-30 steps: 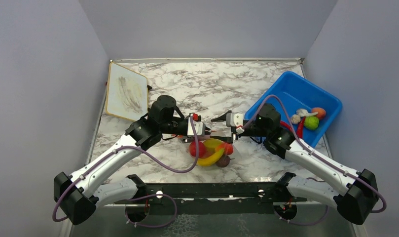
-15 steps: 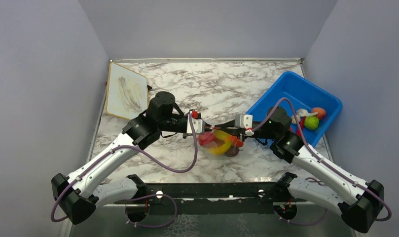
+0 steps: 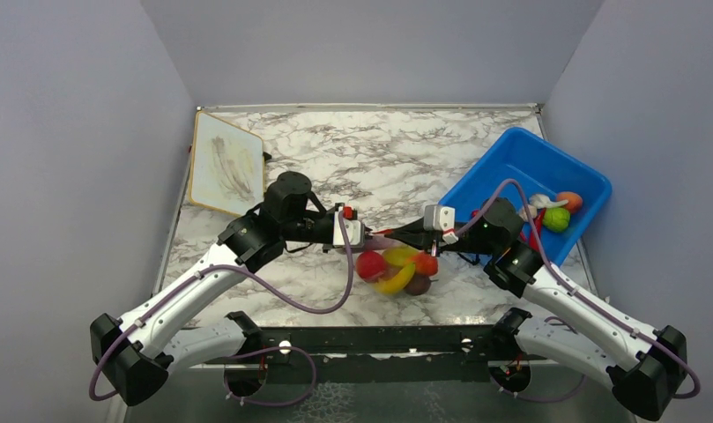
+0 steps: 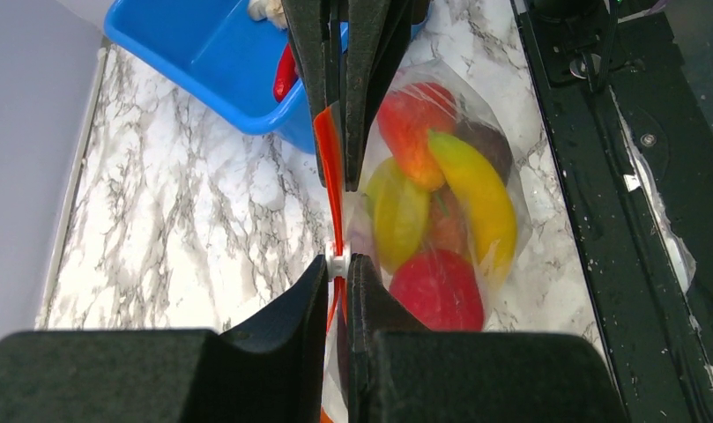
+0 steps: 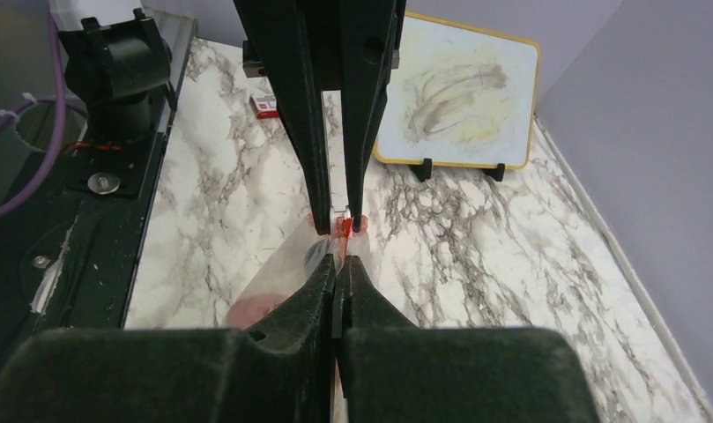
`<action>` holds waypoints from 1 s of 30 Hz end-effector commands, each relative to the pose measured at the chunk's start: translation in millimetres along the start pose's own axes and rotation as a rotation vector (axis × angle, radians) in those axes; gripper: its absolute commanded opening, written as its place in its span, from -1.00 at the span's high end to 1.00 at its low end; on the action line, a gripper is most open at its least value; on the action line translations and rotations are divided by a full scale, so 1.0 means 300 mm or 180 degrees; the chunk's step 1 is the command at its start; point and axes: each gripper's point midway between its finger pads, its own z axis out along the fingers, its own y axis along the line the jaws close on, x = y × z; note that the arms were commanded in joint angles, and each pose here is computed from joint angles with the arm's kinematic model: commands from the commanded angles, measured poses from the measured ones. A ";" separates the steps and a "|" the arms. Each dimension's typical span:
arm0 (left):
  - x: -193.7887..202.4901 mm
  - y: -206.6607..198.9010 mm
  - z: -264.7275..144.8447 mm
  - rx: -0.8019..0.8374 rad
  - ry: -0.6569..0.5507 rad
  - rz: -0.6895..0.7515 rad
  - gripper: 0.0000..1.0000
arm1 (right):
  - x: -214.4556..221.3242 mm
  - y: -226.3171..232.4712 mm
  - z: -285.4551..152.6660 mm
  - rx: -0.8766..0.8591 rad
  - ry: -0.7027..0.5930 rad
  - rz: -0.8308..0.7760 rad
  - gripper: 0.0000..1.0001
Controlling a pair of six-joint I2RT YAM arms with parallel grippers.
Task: Place the food in the zip-top bag and seal the zipper
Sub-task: Zip the zipper food storage bag at the center of the board.
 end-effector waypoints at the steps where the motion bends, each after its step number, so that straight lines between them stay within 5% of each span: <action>1: 0.044 -0.017 -0.014 -0.0016 0.0124 -0.0113 1.00 | -0.090 -0.008 0.003 0.0033 -0.0336 0.0022 0.98; 11: 0.031 -0.003 -0.050 -0.0200 0.0147 -0.0015 1.00 | -0.142 -0.063 -0.059 0.0533 -0.0417 0.0047 0.98; 16: -0.002 -0.042 -0.039 -0.0005 -0.0034 -0.0133 1.00 | -0.122 -0.073 -0.053 0.0432 -0.0090 0.0007 0.97; 22: -0.056 -0.013 -0.053 -0.0170 -0.0199 -0.0075 1.00 | -0.117 -0.020 -0.035 0.0146 -0.0199 -0.0015 0.29; 30: -0.052 -0.018 -0.045 -0.0120 -0.0207 -0.0106 1.00 | -0.056 0.040 0.029 -0.0441 -0.0029 0.0236 0.14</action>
